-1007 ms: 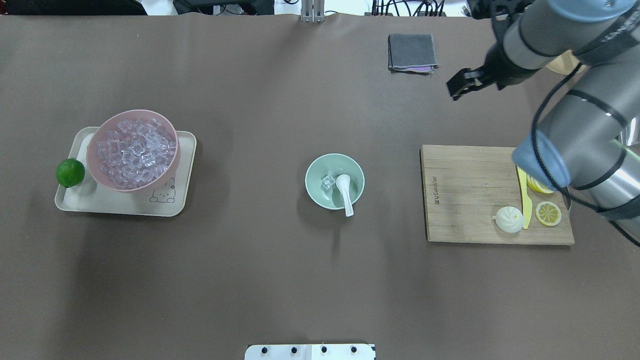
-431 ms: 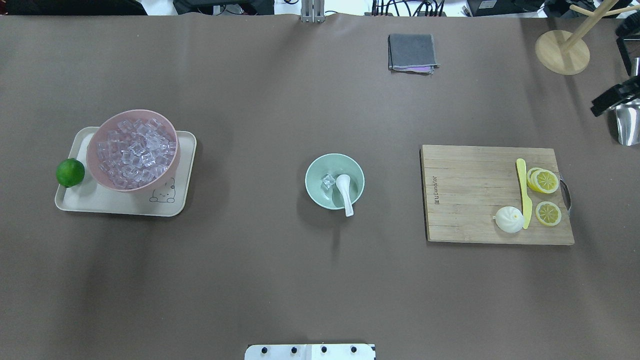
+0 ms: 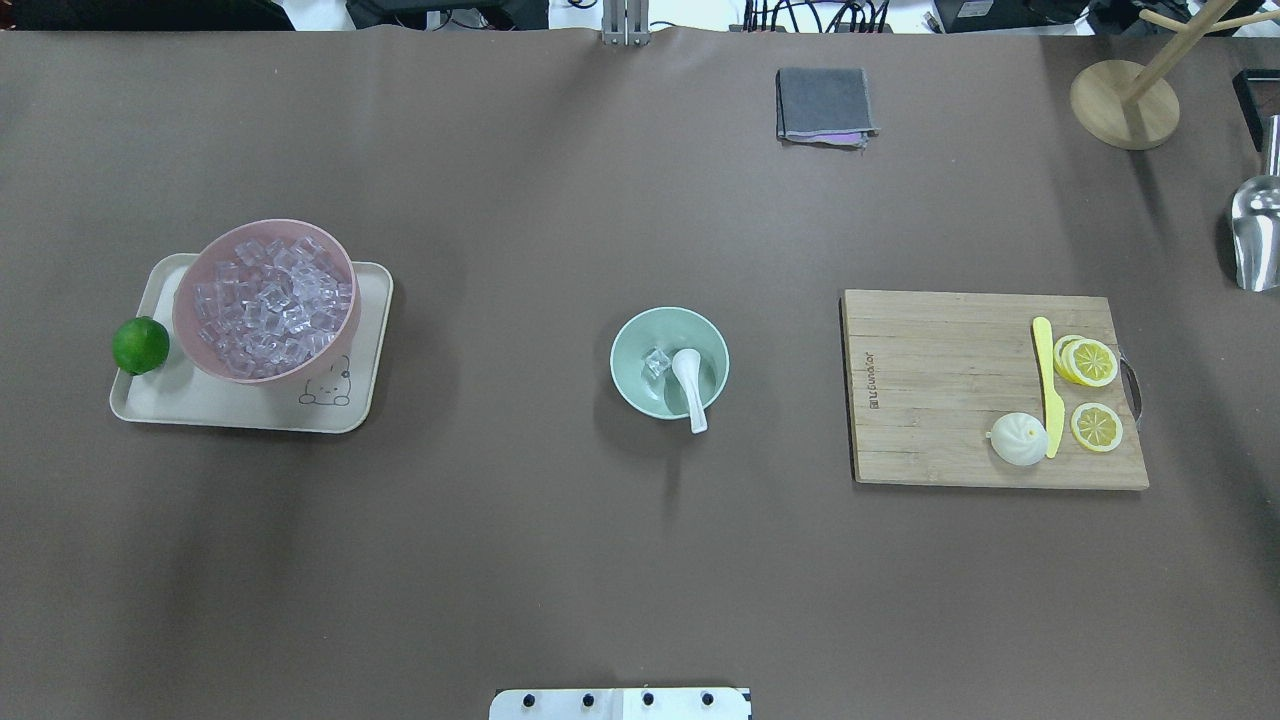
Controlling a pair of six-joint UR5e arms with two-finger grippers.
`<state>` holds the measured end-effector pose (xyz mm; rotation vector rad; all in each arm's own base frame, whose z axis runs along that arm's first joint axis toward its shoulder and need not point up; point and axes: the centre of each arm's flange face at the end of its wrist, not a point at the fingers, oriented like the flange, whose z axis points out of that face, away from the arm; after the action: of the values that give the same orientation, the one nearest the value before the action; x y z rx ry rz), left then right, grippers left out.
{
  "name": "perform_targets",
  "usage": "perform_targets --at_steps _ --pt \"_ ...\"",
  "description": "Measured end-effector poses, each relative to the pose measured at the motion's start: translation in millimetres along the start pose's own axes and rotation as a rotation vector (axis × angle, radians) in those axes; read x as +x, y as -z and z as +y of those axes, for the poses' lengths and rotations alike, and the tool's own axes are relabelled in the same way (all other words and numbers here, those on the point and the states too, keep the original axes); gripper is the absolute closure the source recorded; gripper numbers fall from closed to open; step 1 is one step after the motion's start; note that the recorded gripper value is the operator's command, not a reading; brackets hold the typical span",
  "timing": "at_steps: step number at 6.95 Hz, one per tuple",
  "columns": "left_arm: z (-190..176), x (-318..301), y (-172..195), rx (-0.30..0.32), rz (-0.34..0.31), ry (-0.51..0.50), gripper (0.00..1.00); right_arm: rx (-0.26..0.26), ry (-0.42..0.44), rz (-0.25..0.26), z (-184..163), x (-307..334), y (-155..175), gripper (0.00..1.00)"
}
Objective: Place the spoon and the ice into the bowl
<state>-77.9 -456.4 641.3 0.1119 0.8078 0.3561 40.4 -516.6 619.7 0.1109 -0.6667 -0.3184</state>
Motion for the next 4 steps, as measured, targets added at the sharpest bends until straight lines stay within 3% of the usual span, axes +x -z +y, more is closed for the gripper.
perform_targets --at_steps 2,4 --pt "5.8 -6.9 13.2 0.036 -0.009 0.012 0.01 0.03 -0.108 -0.034 58.3 49.8 6.4 0.0" --pt "6.4 -7.3 17.7 0.044 -0.019 0.008 0.01 0.117 -0.119 -0.016 99.1 62.0 20.2 0.0"
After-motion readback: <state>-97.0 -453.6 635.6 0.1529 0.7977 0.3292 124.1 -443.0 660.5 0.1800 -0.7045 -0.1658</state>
